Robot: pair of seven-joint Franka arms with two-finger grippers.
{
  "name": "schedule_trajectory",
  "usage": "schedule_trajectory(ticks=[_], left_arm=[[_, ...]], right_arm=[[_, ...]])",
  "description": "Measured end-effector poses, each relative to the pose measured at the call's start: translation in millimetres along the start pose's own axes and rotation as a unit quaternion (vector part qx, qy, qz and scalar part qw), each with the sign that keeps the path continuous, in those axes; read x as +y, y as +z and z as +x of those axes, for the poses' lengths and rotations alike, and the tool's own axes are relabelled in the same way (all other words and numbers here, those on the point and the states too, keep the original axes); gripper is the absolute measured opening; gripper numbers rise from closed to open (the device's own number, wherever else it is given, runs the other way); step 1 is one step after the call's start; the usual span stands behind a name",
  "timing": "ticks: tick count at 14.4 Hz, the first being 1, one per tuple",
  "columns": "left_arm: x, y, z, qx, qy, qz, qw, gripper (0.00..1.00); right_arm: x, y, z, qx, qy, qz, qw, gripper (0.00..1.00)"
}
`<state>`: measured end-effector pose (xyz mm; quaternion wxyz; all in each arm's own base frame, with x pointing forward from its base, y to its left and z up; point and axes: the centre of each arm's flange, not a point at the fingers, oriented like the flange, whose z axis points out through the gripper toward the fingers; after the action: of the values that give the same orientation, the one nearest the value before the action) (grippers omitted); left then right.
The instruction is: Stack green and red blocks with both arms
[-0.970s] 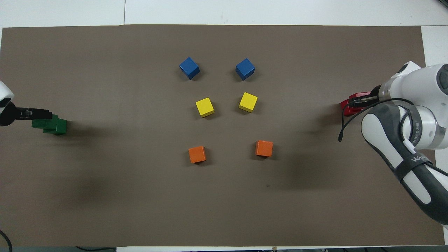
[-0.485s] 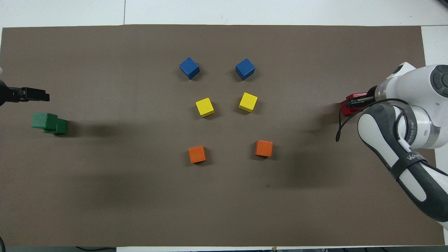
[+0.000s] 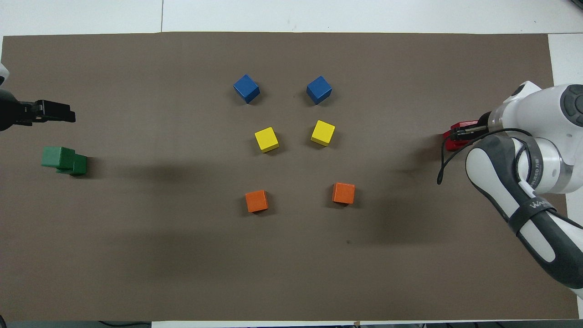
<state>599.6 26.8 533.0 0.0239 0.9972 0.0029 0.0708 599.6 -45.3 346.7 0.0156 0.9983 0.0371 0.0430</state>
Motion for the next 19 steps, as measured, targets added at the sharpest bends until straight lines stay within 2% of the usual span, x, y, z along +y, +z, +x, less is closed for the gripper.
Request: schedule_trajectory(ticks=[3,7,13,16,19], left_arm=[[11,-10,-5,-0.003,-0.005,0.0,1.0,1.0],[12,-23,-16,-0.025,-0.006,-0.001,1.0,1.0],[17,-68,-32,-0.053,-0.003,-0.001,0.999,1.0],[26,-78,-38,-0.053,0.005,0.0,0.999,1.0],[28,-83,-44,-0.062,0.014,0.024,0.998,1.0]], right_arm=[[0,0,0,0.0,0.0,0.0,1.0,0.55],[0,0,0,0.0,0.0,0.0,1.0,0.55],[0,0,0,0.0,0.0,0.0,1.0,0.55],[0,0,-1,0.0,0.0,0.0,1.0,0.55],[0,0,-1,-0.001,0.0,0.0,1.0,0.55]])
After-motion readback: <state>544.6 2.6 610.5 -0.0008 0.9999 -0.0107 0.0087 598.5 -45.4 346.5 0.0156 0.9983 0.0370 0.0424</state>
